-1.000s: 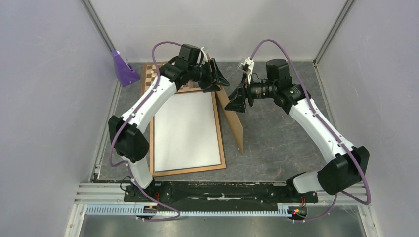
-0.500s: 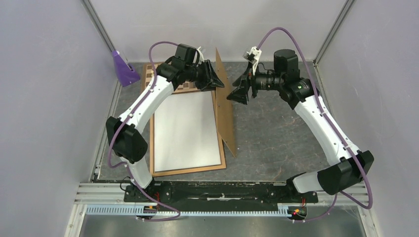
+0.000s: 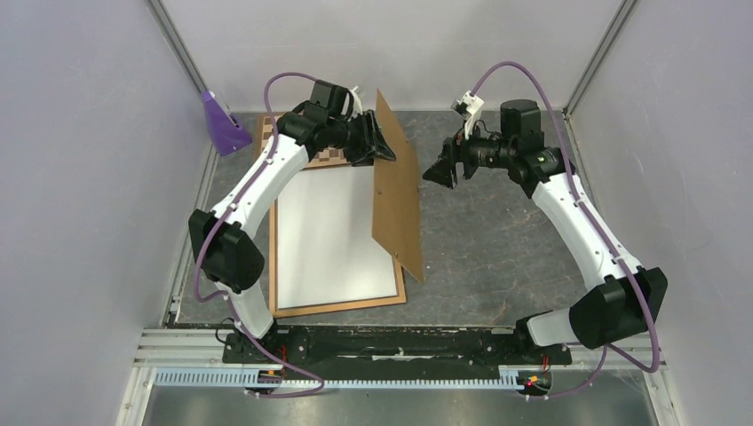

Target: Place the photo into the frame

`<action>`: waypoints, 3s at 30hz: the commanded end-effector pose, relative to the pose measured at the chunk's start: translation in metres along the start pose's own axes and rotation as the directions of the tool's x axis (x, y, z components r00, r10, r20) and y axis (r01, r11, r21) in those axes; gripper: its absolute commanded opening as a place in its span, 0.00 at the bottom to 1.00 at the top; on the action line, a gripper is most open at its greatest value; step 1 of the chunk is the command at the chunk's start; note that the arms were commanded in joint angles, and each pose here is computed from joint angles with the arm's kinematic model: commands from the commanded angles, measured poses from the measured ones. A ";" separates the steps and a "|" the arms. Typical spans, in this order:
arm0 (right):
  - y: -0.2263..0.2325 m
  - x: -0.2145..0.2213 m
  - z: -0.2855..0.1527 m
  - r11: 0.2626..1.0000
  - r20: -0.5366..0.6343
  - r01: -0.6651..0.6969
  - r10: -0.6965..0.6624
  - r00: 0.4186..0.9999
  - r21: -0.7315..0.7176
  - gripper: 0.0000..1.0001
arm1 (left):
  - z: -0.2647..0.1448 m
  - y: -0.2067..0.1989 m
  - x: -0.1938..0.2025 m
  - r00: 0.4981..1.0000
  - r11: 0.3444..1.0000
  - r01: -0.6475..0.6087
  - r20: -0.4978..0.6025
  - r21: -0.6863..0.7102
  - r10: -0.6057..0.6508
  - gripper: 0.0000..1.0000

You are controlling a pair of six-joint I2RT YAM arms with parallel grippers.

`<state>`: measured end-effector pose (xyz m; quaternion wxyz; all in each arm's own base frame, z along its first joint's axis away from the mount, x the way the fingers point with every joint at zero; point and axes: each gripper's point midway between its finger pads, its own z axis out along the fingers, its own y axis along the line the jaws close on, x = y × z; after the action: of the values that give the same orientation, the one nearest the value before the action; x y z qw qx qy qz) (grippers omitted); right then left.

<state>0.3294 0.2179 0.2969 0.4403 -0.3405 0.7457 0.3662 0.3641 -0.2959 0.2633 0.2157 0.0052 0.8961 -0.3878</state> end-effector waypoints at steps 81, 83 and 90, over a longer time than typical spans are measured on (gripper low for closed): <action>-0.065 0.095 -0.030 0.984 0.054 -0.109 0.102 0.993 0.144 0.75 | -0.127 0.110 0.006 0.978 0.870 0.049 0.154 0.490 -0.141 0.02; -0.065 0.099 -0.025 0.982 0.043 -0.097 0.091 0.995 0.164 0.74 | -0.138 0.113 0.009 0.977 0.869 0.040 0.164 0.493 -0.139 0.02; -0.061 0.105 0.010 0.955 -0.038 0.047 -0.037 0.999 0.293 0.74 | -0.178 0.131 0.020 0.976 0.880 0.028 0.178 0.475 -0.127 0.02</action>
<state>0.3282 0.1651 0.1734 0.4312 -0.2769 0.8038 0.3022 0.3313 -0.0949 0.2435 0.2755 -0.0825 0.7602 -0.5826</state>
